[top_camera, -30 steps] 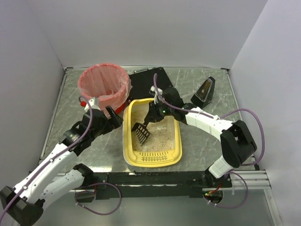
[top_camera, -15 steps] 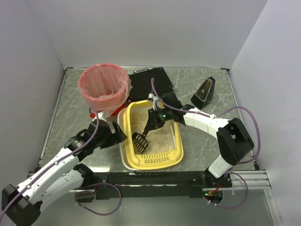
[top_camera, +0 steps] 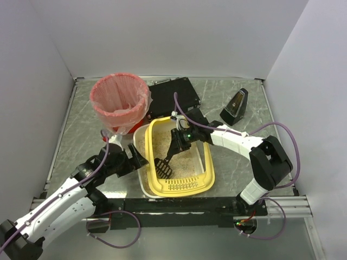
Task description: Clean the litter box
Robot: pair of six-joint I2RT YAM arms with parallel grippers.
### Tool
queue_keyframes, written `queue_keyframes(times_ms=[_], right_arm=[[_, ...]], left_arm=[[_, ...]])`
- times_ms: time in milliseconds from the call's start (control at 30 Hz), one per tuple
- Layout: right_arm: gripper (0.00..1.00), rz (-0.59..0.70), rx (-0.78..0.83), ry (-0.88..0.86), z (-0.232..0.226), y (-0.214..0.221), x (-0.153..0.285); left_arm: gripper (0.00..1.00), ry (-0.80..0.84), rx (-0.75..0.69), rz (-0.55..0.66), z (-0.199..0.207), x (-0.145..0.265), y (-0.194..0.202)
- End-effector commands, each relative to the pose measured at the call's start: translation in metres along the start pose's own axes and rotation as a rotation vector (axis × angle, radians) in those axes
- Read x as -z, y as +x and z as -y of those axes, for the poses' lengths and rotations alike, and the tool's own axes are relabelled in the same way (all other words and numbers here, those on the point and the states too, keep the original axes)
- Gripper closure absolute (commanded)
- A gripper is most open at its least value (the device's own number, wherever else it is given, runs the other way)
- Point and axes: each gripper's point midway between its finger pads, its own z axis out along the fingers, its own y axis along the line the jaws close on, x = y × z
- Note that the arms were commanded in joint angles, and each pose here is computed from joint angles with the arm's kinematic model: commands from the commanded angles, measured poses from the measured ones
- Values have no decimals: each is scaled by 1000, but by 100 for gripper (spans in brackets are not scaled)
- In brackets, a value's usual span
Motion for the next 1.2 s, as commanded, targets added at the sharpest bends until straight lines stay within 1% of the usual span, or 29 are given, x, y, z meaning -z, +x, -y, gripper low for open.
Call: queue_keyframes(times_ms=[0,100,133,233,267,300,333,367,400,433,467,533,567,633,700,767,867,900,933,1000,1100,1167], right_arm=[[100,-40,-55,36,0,13,-1],[100,-32,-58,0,-9,8,-1],[100,-36,-51,5,-10,7,-3],[100,-40,-47,40,-4,9,-5],[100,-34,-47,42,-4,8,-4],[100,-30,-48,52,-2,8,-4],[100,-21,-46,53,-3,6,-4],[100,-16,-43,55,-3,6,-4],[100,-13,-42,56,-3,5,-5],[100,-11,-44,47,-3,4,-6],[100,-10,-40,36,-6,4,-7],[100,-5,-49,27,-7,1,-9],[100,-3,-48,27,-7,1,-10],[100,2,-47,29,-6,1,-10],[100,7,-45,33,-6,1,-9],[100,8,-42,36,-5,2,-9],[100,7,-48,24,-5,2,-11],[100,4,-52,12,-7,2,-12],[100,2,-55,8,-6,4,-13],[100,1,-60,5,-7,5,-13],[100,3,-71,9,-7,6,-12],[100,5,-81,3,-9,6,-11]], left_arm=[[3,-1,27,101,12,12,-25],[3,16,9,137,21,17,-36],[3,47,-8,155,34,19,-43],[3,42,-73,173,53,19,-58],[3,16,-85,173,55,19,-61],[3,-42,-101,197,51,17,-66],[3,-89,-109,198,56,13,-73],[3,-148,-136,173,50,12,-69],[3,-182,-163,180,51,10,-72],[3,-207,-189,174,60,5,-75],[3,-236,-224,149,61,3,-69],[1,-316,-258,147,60,-6,-73],[1,-376,-279,129,51,-4,-71],[5,-463,-288,144,44,-9,-77],[9,-490,-307,132,42,-12,-75],[17,-497,-326,121,43,-20,-73],[17,-537,-365,119,41,-28,-73],[17,-545,-397,108,40,-30,-73],[16,-589,-412,88,32,-33,-70],[16,-624,-433,78,27,-33,-68],[18,-662,-464,60,18,-31,-65],[23,-692,-470,45,11,-23,-63]])
